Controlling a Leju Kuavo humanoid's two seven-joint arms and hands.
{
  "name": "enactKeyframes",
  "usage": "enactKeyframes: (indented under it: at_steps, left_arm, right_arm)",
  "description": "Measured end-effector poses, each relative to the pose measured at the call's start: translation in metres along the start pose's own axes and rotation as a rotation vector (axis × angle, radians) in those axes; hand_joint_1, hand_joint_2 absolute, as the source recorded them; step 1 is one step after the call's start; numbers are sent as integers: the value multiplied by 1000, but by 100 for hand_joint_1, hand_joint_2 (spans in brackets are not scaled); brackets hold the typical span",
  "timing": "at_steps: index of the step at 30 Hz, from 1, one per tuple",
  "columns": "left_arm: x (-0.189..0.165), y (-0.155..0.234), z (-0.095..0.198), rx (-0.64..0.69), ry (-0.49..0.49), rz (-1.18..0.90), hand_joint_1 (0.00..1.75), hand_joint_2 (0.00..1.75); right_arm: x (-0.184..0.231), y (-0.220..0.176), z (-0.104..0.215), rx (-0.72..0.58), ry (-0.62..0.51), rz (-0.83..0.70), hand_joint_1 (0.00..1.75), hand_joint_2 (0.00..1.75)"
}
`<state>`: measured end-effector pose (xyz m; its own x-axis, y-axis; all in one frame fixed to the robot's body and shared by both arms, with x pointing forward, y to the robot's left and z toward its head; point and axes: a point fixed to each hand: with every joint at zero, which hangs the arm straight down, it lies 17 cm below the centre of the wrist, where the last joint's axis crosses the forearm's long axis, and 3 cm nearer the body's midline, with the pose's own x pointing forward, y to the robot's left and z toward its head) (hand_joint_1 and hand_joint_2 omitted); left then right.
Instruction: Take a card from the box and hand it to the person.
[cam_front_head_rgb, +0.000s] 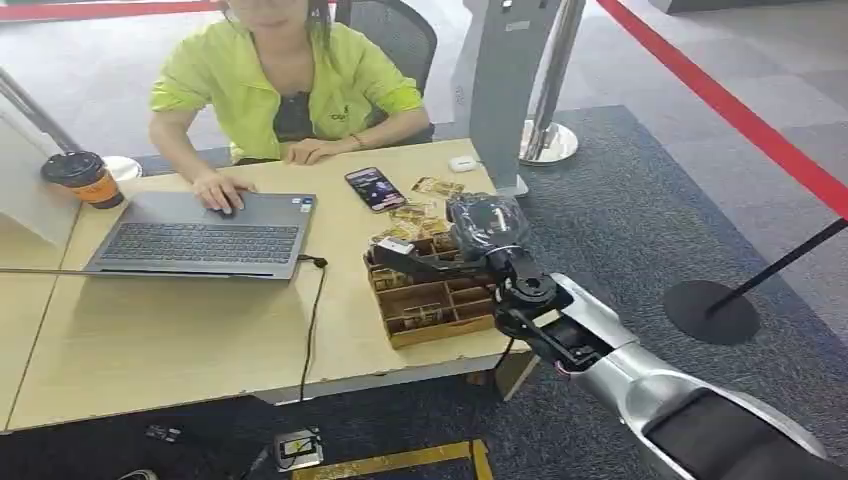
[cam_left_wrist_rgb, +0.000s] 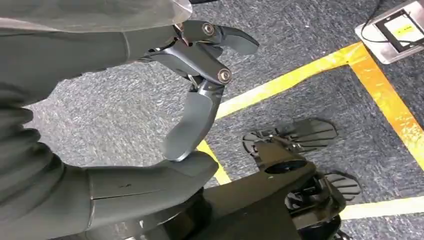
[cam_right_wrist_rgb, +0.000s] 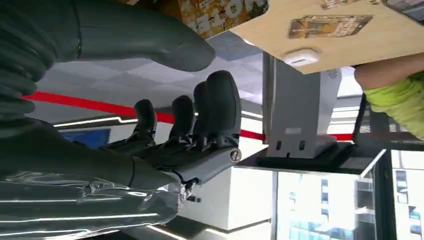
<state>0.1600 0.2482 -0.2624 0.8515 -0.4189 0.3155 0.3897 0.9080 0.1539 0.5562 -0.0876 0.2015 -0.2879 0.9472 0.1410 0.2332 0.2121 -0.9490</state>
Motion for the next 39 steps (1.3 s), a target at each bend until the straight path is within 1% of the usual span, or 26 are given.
enactKeyframes:
  at_steps: [1,2,4,5,7,9,10,15,16,17,18,20,23,26,27,29,31,36,37,38,39]
  left_arm:
    - [0,0,0,-1,0,0,0,175]
    - [0,0,0,-2,-1,-2,0,175]
    - [0,0,0,-2,-1,-2,0,175]
    - [0,0,0,-2,-1,-2,0,175]
    - [1,0,0,-2,-1,-3,0,175]
    - [1,0,0,-2,-2,-3,0,175]
    - [2,0,0,-2,-3,-3,0,175]
    - [4,1,0,-3,-6,-6,0,175]
    - [4,1,0,-3,-5,-6,0,175]
    - [4,1,0,-3,-4,-6,0,175]
    - [3,1,0,-3,-2,-6,0,175]
    - [3,1,0,-3,-2,-3,0,175]
    - [3,1,0,-2,-1,2,0,175]
    - [3,1,0,-1,-1,3,0,175]
    - [3,1,0,0,-1,4,0,175]
    - [3,1,0,1,-1,5,0,175]
    - [4,1,0,1,-4,7,0,175]
    - [4,1,0,1,-5,7,0,175]
    - [4,1,0,1,-5,7,0,175]
    - [4,1,0,1,-5,7,0,175]
    - [4,1,0,1,-5,7,0,175]
  right_arm:
    - [-1,-1,0,-3,1,-1,99,175]
    - [-2,-2,0,-7,3,-2,101,175]
    - [-4,-3,0,-10,6,-3,94,175]
    - [-5,-4,0,-11,8,-5,96,175]
    - [-6,-4,1,-13,10,-7,87,175]
    - [-6,-5,0,-15,11,-7,86,175]
    - [-6,-5,0,-14,11,-7,80,175]
    - [-5,-2,1,-2,2,-5,84,175]
    - [-5,-2,1,0,1,-4,79,175]
    - [-4,-2,1,0,-2,-3,79,175]
    - [-4,-1,1,1,-4,-3,75,175]
    - [-4,-1,1,2,-8,-1,84,175]
    - [-3,1,1,6,-18,7,93,175]
    - [-3,3,1,12,-21,10,77,175]
    - [-3,4,1,15,-22,12,75,175]
    - [-3,6,1,20,-22,15,87,175]
    - [-2,7,0,24,-22,16,93,175]
    - [-4,9,-3,33,-20,23,99,175]
    - [-4,10,-3,35,-19,25,103,175]
    - [-5,11,-3,38,-19,27,99,175]
    - [-5,12,-3,40,-18,27,101,175]
